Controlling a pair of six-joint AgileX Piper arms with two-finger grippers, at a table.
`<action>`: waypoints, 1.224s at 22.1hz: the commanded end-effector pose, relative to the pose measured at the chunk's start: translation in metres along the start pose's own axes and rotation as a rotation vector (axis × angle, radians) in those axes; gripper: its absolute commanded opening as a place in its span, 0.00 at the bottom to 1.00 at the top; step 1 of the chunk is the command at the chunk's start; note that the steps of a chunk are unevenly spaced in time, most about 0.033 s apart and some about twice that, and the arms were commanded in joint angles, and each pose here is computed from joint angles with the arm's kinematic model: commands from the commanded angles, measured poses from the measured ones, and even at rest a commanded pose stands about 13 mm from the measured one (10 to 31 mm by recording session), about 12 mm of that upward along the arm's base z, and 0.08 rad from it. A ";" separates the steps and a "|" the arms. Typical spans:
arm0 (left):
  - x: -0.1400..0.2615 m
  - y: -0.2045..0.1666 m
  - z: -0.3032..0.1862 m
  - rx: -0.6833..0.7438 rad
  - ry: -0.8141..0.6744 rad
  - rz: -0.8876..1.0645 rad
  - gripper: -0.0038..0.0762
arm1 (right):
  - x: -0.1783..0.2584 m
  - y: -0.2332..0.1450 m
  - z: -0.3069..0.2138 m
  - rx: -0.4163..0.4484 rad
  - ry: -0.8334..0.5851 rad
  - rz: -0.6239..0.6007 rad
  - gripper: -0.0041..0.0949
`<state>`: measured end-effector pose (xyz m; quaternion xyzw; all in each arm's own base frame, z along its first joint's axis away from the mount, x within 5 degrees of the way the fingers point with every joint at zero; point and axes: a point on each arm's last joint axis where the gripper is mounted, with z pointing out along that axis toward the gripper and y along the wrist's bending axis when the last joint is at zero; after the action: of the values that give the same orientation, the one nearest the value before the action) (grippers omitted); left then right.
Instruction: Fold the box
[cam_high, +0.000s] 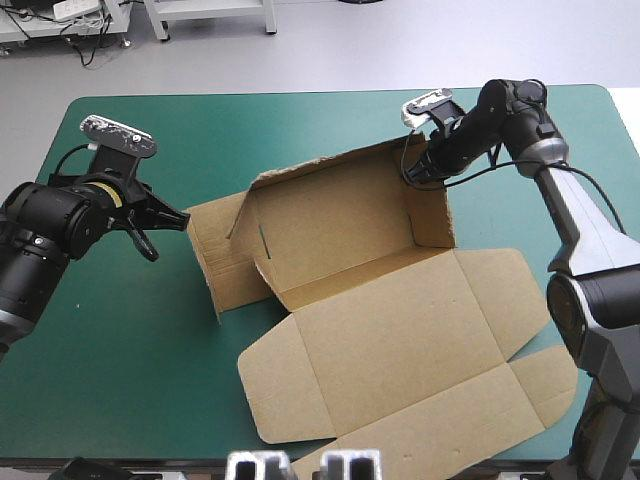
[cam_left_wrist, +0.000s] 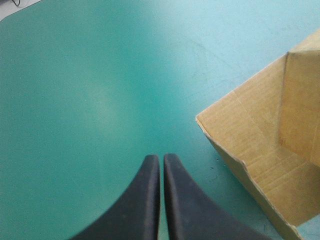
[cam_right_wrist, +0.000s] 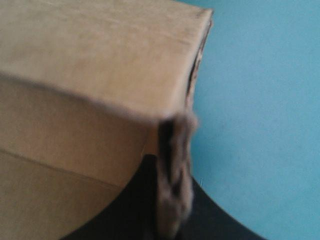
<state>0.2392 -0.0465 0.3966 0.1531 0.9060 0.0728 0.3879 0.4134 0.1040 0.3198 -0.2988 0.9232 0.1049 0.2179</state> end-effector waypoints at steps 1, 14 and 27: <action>-0.010 0.007 -0.017 -0.037 -0.102 0.005 0.06 | -0.003 -0.005 -0.012 0.046 0.032 -0.051 0.11; -0.007 0.008 -0.017 -0.039 -0.076 -0.012 0.06 | -0.017 0.008 -0.084 0.128 -0.153 0.035 0.74; -0.008 0.007 -0.017 -0.029 -0.078 -0.019 0.06 | -0.016 -0.016 0.030 -0.015 0.040 0.163 0.71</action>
<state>0.2379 -0.0447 0.3951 0.1483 0.9110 0.0786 0.3766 0.4500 0.1087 0.2767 -0.2263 0.9536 0.1105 0.1648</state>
